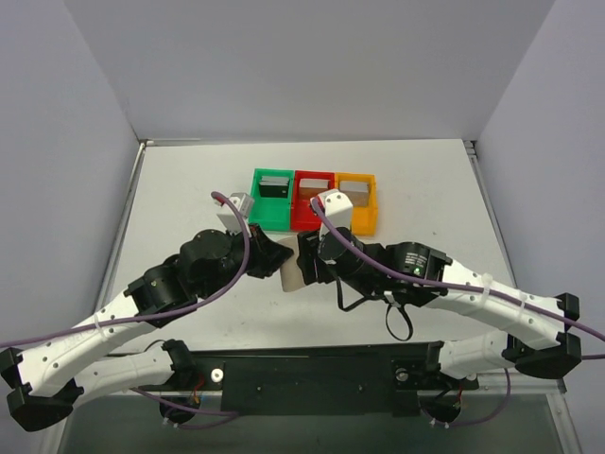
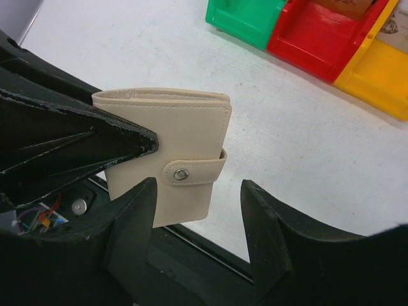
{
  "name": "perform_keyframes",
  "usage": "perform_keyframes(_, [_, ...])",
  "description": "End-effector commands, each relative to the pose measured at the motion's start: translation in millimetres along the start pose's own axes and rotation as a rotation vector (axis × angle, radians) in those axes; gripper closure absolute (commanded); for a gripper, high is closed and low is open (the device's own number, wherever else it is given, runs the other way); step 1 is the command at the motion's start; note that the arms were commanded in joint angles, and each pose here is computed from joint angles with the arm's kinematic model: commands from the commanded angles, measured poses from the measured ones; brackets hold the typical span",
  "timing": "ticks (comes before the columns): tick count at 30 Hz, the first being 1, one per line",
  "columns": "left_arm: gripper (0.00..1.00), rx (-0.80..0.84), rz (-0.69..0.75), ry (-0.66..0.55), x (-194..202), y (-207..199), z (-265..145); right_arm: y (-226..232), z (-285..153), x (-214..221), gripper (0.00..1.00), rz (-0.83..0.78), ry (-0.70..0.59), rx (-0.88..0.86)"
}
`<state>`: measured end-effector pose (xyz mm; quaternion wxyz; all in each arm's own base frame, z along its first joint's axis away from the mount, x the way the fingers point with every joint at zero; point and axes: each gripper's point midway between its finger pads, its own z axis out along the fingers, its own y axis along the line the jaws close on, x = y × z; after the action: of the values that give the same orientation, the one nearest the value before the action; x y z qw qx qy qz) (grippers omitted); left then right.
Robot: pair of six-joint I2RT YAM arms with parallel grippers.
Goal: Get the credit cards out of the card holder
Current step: Open the card holder.
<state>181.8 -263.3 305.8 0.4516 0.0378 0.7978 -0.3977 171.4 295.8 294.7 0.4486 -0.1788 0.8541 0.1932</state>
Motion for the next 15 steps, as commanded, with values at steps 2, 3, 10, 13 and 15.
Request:
perform_keyframes(2, [1.0, 0.038, -0.033, -0.093, -31, -20, -10, 0, 1, -9, 0.5, -0.018, -0.014, 0.03])
perform_keyframes(3, [1.0, 0.036, -0.033, -0.093, -31, -20, -9, 0, 3, -7, 0.5, -0.023, -0.004, 0.036])
perform_keyframes(10, [1.0, 0.027, -0.042, -0.094, -31, -19, -9, 6, 10, -8, 0.52, -0.021, 0.008, 0.043])
perform_keyframes(13, [1.0, 0.03, -0.043, -0.095, -31, -19, -11, 7, 13, -6, 0.54, -0.026, 0.016, 0.052])
perform_keyframes(15, [1.0, 0.03, -0.043, -0.095, -31, -19, -11, 6, 15, -5, 0.57, -0.029, 0.022, 0.064])
